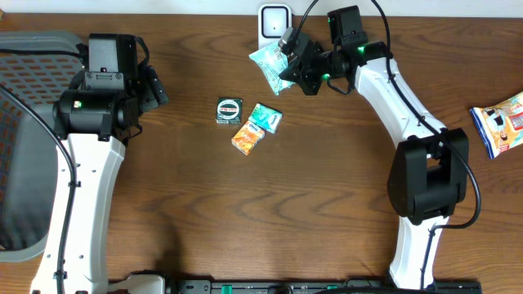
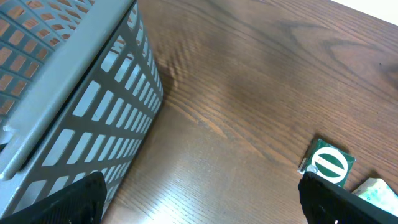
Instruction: Scan the item barcode
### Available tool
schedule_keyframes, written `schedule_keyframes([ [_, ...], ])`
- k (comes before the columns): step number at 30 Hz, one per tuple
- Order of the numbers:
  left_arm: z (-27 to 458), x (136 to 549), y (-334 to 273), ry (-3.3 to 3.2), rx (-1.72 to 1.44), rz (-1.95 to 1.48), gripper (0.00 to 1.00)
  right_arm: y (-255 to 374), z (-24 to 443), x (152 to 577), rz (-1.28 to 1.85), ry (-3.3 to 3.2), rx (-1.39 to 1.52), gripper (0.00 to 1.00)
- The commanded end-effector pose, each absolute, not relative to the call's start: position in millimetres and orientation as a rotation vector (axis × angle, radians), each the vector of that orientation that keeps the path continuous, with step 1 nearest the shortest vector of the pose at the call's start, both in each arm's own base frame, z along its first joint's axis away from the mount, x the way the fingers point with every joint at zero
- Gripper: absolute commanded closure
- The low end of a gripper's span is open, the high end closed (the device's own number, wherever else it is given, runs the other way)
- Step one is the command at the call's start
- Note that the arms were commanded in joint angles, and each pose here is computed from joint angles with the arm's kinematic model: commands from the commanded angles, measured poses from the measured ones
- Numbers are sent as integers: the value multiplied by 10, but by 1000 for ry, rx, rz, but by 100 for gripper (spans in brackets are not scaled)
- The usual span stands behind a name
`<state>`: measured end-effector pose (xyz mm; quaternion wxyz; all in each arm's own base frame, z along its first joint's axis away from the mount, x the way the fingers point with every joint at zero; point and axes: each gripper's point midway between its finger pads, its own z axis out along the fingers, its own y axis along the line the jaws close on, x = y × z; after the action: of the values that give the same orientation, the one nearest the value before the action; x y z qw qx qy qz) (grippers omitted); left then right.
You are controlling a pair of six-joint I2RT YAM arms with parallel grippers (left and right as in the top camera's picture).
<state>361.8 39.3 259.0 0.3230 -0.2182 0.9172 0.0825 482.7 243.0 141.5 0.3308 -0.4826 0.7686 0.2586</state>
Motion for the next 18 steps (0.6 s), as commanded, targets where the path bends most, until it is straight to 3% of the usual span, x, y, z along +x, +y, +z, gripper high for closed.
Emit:
schedule_keyframes([
  [1, 2590, 3616, 427, 2410, -565, 241, 2, 2472, 1526, 4846, 671, 1969, -1276, 99],
  [18, 2590, 3616, 427, 2410, -565, 241, 2, 2466, 1520, 4847, 667, 1974, -1276, 99],
])
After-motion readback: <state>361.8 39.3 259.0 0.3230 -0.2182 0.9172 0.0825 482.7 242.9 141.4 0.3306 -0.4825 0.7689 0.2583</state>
